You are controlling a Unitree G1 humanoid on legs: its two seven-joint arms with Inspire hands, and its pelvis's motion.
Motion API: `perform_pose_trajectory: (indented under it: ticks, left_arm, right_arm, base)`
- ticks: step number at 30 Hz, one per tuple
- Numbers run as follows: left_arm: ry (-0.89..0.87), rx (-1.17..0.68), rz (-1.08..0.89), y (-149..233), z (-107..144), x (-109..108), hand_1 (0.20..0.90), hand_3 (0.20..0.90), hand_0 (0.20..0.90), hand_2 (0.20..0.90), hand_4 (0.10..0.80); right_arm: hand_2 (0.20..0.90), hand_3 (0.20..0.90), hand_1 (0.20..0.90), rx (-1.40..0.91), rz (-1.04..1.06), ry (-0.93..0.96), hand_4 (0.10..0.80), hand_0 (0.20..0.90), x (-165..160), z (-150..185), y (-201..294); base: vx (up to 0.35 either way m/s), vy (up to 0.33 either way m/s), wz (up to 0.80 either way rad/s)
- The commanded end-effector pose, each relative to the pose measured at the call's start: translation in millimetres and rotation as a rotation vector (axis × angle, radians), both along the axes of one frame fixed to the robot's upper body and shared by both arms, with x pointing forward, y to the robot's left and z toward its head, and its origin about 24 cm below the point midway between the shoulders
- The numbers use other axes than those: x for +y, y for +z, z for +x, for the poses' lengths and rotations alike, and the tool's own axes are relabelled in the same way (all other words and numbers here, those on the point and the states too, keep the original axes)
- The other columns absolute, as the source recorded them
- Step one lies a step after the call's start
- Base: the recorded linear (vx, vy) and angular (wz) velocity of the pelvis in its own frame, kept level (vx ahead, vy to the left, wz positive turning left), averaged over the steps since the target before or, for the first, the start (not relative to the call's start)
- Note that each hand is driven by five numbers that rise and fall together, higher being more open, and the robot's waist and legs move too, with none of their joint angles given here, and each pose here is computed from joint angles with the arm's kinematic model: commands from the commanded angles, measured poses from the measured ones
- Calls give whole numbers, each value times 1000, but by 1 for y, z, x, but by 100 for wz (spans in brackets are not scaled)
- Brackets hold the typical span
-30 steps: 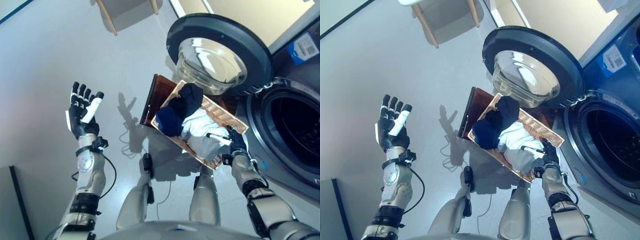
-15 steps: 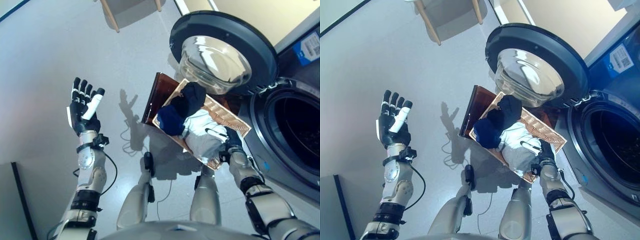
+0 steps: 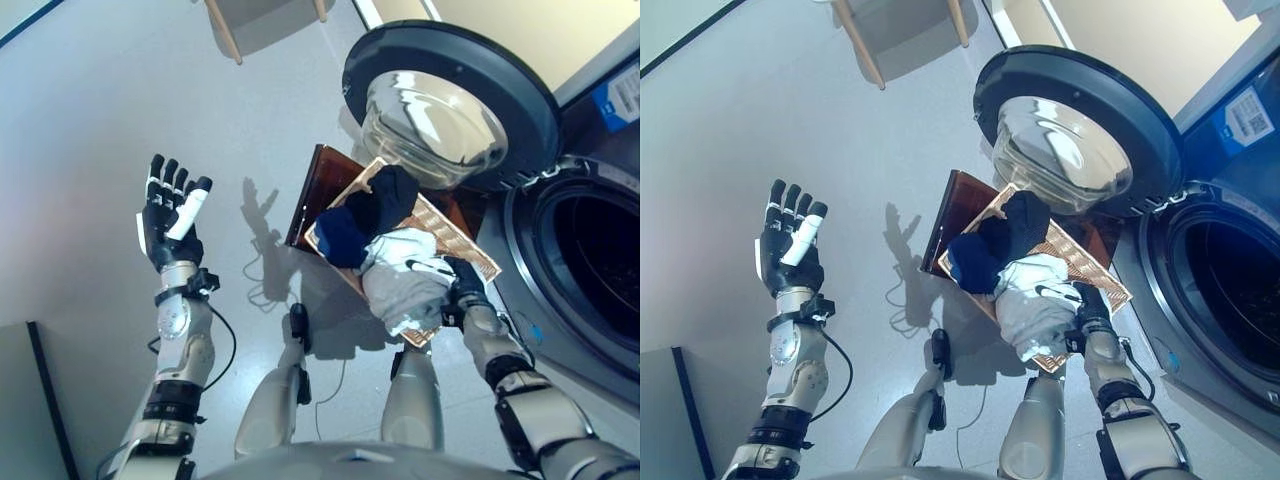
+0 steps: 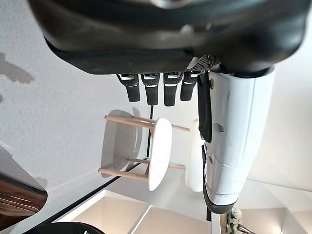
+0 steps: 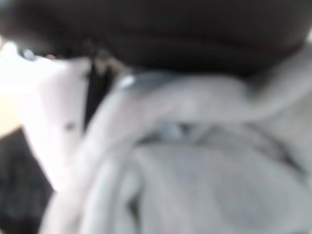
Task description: Pick up the clothes and place them into the washing machine
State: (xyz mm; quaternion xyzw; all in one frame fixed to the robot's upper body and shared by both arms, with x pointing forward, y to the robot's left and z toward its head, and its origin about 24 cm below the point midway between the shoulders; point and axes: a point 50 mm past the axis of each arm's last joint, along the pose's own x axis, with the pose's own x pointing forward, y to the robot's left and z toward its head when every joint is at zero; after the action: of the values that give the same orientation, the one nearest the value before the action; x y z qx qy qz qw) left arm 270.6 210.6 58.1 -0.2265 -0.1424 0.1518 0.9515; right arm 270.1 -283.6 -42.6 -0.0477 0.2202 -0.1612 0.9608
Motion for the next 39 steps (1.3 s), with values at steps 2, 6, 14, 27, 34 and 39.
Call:
perform_pose_trajectory:
  ticks: [2, 6, 14, 27, 34, 39]
  left_arm:
    - [87, -186, 69, 35, -5, 24, 900, 900, 900, 900, 800]
    - [132, -162, 85, 30, -9, 34, 900, 900, 900, 900, 800]
    - [156, -139, 84, 24, -13, 38, 900, 900, 900, 900, 800]
    - [196, -110, 17, 12, -25, 40, 900, 900, 900, 900, 800]
    - [182, -107, -3, 10, -27, 38, 900, 900, 900, 900, 800]
    - [178, -128, 9, 15, -25, 38, 900, 900, 900, 900, 800]
  right_arm:
    - [200, 200, 200, -233, 15, -80, 300, 200, -22, 6, 34]
    - [200, 200, 200, -408, 58, -178, 300, 200, -41, -3, 56]
    - [200, 200, 200, -534, 53, -297, 300, 200, -56, -21, 69]
    - [200, 200, 200, -732, 507, -768, 300, 200, -43, -54, 24]
    - [200, 200, 200, -800, 600, -877, 300, 200, -50, -52, 24]
    - [200, 200, 200, -896, 588, -927, 300, 200, -72, -41, 50]
  base:
    - [33, -8, -9]
    - [22, -8, -7]
    - [6, -4, -5]
    - [-1, 16, -8]
    - [4, 8, -3]
    - [-8, 8, -2]
